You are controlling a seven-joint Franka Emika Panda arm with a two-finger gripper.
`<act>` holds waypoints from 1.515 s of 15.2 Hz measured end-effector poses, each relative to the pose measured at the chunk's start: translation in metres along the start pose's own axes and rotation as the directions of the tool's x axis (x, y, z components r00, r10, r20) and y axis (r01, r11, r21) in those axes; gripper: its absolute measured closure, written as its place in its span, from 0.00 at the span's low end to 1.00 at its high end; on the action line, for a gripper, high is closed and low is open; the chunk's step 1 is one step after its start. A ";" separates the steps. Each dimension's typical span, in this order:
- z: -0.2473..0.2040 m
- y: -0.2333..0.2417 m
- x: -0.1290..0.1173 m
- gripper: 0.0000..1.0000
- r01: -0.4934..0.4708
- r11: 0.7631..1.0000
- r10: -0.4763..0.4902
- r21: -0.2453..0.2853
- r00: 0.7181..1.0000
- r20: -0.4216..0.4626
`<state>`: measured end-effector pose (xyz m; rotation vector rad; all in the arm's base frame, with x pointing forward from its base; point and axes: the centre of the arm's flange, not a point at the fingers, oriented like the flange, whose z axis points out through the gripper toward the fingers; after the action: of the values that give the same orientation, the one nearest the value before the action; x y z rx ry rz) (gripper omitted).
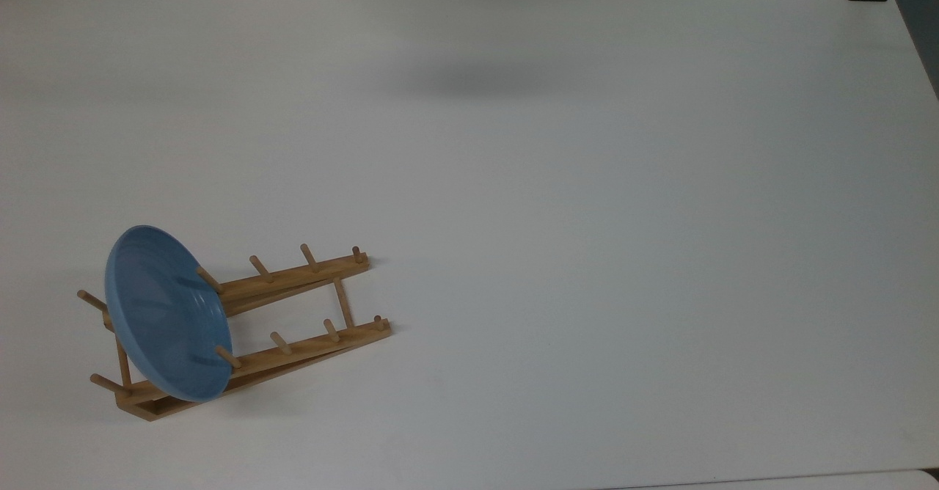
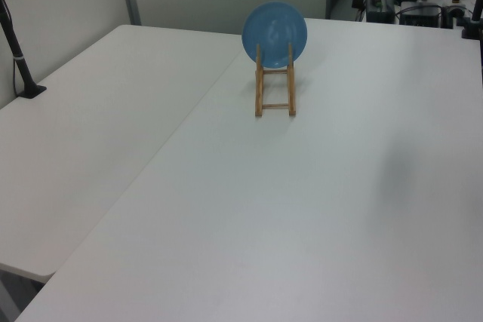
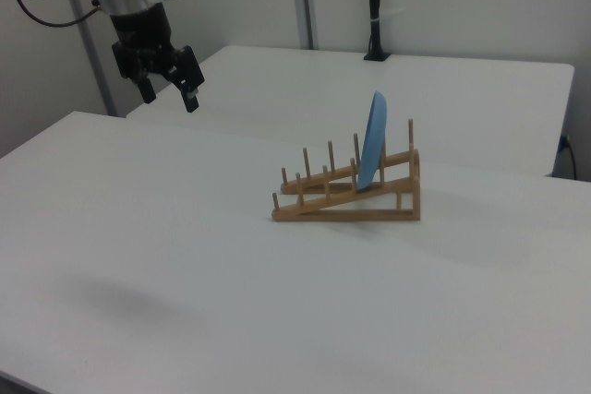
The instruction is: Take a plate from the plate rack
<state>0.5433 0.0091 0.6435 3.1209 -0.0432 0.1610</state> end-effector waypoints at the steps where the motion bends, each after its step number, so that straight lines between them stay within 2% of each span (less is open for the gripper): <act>1: 0.000 0.000 0.000 0.00 0.000 1.000 0.000 0.000 1.000 0.001; 21: 0.002 0.000 0.000 0.00 0.001 1.000 -0.001 0.000 1.000 0.005; 23: 0.004 0.000 0.000 0.00 0.028 1.000 -0.028 0.000 1.000 0.007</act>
<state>0.5441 0.0089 0.6398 3.1207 0.0006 0.1492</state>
